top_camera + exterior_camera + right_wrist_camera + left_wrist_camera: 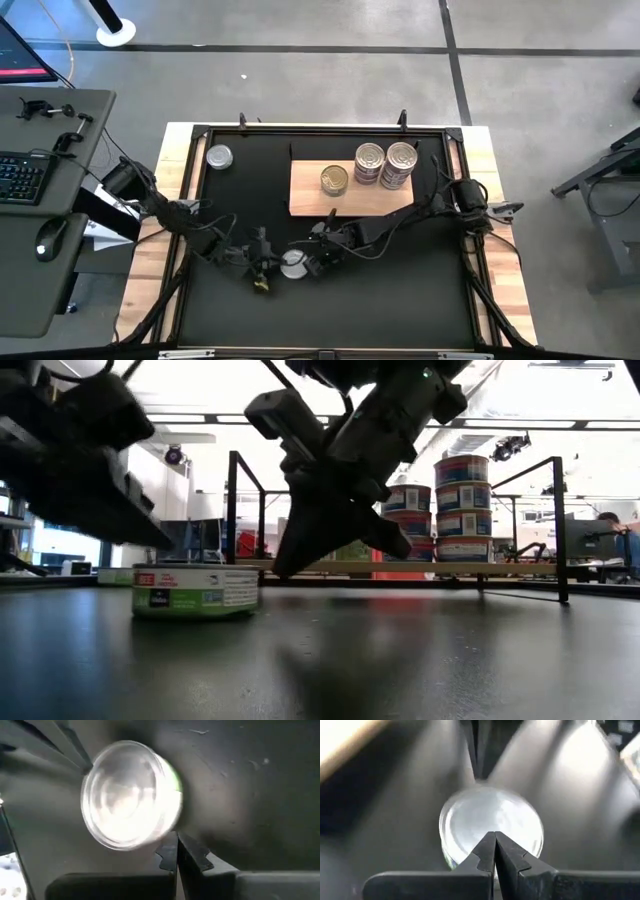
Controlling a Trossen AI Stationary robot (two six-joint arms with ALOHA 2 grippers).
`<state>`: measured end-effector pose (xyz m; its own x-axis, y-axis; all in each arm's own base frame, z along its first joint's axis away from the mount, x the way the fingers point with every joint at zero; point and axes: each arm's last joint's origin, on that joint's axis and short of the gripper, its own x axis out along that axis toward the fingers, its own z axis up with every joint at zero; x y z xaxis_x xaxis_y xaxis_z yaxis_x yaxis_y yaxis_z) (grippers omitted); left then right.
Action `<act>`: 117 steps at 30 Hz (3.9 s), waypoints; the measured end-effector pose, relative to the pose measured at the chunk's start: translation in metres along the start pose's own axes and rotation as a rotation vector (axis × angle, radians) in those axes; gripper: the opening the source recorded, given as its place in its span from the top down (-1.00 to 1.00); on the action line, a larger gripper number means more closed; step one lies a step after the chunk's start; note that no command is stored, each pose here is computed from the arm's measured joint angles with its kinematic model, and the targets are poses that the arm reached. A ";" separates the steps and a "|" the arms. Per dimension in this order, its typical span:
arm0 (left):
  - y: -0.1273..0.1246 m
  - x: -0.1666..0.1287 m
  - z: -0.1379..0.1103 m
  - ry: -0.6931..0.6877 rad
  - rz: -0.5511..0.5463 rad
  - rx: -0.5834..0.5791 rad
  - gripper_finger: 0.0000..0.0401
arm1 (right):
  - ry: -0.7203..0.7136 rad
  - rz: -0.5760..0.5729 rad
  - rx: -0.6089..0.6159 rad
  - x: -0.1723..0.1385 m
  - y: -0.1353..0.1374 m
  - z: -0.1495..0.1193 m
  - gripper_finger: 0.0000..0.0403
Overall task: Stack canned seafood by type on shelf
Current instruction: Put the green tuna can on the shelf
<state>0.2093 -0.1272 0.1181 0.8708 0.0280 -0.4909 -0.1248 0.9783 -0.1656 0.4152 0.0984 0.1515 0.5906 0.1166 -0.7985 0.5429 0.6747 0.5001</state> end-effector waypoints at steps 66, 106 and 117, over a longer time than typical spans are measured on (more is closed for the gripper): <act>0.009 -0.065 0.007 0.053 0.132 -0.078 1.00 | -0.002 -0.017 -0.754 -0.100 0.060 0.077 0.50; 0.001 -0.045 -0.011 0.078 0.155 -0.248 1.00 | 0.063 -0.389 -1.079 -0.034 0.052 0.062 0.42; 0.001 -0.039 -0.021 0.102 0.192 -0.308 1.00 | -0.040 -0.852 -1.207 -0.047 0.058 0.034 0.35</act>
<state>0.1653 -0.1318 0.1190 0.7675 0.1688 -0.6184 -0.4318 0.8491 -0.3041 0.4392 0.1073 0.2291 0.3829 -0.6233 -0.6818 -0.0756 0.7145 -0.6956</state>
